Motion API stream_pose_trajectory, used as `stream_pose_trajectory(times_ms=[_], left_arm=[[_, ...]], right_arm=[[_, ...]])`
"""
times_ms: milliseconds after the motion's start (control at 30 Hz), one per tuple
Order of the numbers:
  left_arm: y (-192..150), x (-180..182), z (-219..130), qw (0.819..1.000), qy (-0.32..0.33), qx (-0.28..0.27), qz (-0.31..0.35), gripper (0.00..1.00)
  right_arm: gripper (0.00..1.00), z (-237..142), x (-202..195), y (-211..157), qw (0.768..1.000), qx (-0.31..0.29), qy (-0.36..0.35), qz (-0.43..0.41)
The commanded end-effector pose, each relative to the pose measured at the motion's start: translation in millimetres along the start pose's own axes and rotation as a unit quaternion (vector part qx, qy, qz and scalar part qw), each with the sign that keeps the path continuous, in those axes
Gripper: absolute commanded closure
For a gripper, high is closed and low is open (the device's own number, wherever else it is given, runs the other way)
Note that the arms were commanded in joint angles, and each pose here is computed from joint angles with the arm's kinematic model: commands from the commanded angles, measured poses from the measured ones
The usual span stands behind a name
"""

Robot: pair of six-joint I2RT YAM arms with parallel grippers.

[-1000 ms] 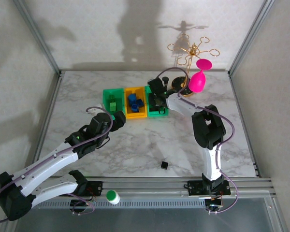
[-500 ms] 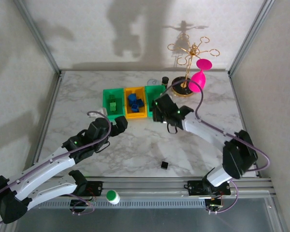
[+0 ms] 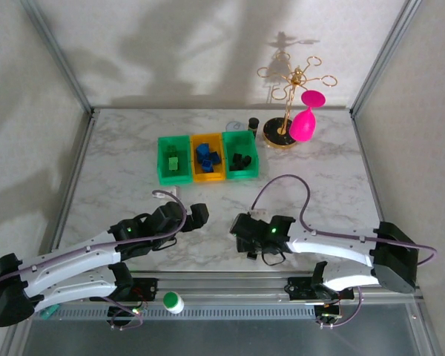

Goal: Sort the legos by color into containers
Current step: Pick up the lego from the bottom-center of the table.

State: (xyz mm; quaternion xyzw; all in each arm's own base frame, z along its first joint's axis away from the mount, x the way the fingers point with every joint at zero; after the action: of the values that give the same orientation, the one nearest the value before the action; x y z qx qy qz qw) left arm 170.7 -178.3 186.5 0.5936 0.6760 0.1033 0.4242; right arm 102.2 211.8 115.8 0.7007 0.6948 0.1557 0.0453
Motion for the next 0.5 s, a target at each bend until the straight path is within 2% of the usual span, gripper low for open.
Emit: stream_pose_trajectory(times_ms=[0, 133, 367, 467], left_arm=[[-3.7, 6.2, 0.8, 1.000, 0.018, -0.007, -0.010, 0.01], [-6.5, 9.6, 1.0, 1.000, 0.020, -0.008, -0.014, 0.00], [-5.4, 14.3, -1.3, 0.999, 0.030, -0.015, -0.014, 0.00], [-4.4, 15.3, -2.4, 0.999, 0.035, -0.018, -0.013, 0.00]], right_arm=[[0.33, 11.0, -11.8, -16.6, 0.998, 0.008, -0.051, 0.040], [0.34, 22.9, -9.1, -27.9, 0.998, 0.022, -0.057, 0.035], [0.52, 29.4, -3.9, -26.0, 0.998, 0.011, -0.057, 0.025], [0.57, 32.1, -1.9, -24.3, 0.997, 0.008, -0.073, 0.012]])
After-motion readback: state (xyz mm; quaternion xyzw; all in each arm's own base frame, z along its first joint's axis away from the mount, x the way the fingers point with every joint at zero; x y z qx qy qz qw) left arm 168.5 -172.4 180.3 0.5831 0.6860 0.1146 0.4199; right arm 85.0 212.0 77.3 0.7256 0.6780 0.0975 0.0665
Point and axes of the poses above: each hand's point on the last joint's axis, 136 mm out from that joint toward the fingers, its own z axis out along the fingers, its own x axis along the line the jaws close on, y = z × x, the point moved 6 cm from there along -z, back along the fingers, and after that the axes turned 5 degrees about z, right-handed, at the moved point
